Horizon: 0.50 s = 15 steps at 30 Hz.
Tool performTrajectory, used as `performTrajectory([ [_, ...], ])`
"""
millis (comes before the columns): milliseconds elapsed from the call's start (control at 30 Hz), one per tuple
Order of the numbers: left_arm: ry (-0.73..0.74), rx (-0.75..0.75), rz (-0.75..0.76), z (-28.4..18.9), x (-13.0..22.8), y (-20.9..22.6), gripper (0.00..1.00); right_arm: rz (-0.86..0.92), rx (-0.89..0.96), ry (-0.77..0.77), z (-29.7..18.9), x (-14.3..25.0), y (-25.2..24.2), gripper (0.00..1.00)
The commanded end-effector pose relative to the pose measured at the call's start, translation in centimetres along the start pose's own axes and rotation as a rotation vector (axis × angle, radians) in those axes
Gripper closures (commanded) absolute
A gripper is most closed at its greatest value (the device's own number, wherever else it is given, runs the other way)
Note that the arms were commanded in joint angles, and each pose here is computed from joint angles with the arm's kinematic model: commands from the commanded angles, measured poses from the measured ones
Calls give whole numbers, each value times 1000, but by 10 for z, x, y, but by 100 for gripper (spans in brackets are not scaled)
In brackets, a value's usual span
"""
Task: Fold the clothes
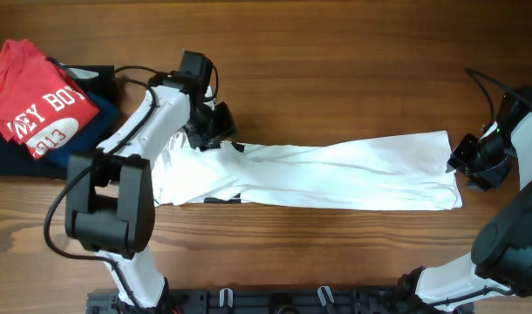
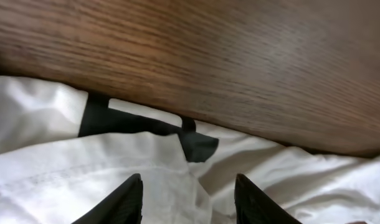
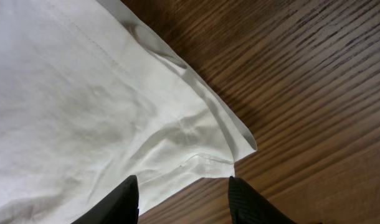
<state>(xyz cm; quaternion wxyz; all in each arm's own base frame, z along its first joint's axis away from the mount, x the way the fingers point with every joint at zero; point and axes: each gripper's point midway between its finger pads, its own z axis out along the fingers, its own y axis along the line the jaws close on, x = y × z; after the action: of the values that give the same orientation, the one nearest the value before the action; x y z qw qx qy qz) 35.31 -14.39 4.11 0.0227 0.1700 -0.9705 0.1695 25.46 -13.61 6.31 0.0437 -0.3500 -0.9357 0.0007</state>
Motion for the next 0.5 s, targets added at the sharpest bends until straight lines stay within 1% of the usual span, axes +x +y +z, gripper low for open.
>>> performTrajectory([
  [0, 17, -55, -48, 17, 2, 5, 54, -3, 5, -19, -4, 1, -2, 53],
  [200, 29, -64, -49, 20, 5, 6, 62, -2, 5, -19, -4, 1, -2, 53],
  [267, 41, -72, -47, 23, 9, 8, 78, -2, 5, -19, -4, 1, -3, 53],
  [300, 47, -77, -47, 24, 12, 10, 83, -3, 5, -20, -4, 1, -2, 53],
  [367, 55, -83, -46, 27, 15, 11, 87, -2, 5, -19, -4, 1, -3, 53],
  [467, 60, -86, -48, 27, 16, 12, 88, -3, 5, -19, -4, 1, -2, 53],
])
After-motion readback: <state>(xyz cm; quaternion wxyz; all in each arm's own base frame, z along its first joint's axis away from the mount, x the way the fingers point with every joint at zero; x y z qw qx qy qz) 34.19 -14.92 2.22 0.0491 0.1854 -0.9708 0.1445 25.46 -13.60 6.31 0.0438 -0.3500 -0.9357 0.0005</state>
